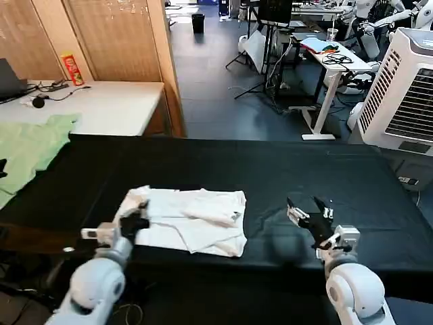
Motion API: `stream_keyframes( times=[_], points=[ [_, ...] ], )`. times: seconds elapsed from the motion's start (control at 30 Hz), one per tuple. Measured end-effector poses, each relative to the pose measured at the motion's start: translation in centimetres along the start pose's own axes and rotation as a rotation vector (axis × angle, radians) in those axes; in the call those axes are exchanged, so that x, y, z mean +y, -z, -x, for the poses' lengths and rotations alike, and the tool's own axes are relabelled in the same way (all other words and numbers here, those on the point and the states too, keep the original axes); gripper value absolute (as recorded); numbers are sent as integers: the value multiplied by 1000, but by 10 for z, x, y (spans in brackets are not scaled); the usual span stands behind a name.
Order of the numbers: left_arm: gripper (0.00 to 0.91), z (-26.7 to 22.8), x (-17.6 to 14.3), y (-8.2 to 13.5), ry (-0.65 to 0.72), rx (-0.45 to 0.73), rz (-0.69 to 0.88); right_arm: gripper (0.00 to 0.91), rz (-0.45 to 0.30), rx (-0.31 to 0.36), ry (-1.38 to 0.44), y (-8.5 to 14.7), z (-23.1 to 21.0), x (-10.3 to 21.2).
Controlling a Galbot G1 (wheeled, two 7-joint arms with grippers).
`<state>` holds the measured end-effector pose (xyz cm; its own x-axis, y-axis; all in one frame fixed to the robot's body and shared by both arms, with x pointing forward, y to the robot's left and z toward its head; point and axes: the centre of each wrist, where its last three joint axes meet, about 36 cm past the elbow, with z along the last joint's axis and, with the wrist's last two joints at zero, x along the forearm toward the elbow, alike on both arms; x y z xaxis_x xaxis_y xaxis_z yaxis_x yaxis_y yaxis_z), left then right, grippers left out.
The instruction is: Fold and organize the clothes.
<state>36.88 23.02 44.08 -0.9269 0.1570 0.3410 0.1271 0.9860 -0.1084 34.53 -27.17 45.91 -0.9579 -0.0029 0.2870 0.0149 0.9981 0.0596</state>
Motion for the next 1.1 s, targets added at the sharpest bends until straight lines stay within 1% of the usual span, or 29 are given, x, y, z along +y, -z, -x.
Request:
stream_keyframes(
  times=[0.23,0.37,0.53,0.7,0.9,0.93,0.97,1.1],
  points=[
    [0,10,-63,-1,-173,11,-143,878,-1,13,-23,-7,-1,-1],
    [0,11,-87,2,-238,6,-170,878,2,19,-22,-11,1,3],
    [0,10,-102,2,-278,12,-181,878,1,23,-20,-14,3,7],
    [0,9,-110,-6,-286,37,-170,878,-5,23,-21,-15,4,7],
    [0,16,-121,-10,-286,29,-168,878,-9,22,-11,-16,4,8],
    [741,18,-124,-10,-288,22,-171,878,-10,21,-10,-16,4,9],
    [878,20,-126,-11,-287,16,-172,878,-11,19,-7,-16,4,9],
    [878,25,-136,-20,-298,15,-175,878,-16,13,9,-14,6,11]
  ],
)
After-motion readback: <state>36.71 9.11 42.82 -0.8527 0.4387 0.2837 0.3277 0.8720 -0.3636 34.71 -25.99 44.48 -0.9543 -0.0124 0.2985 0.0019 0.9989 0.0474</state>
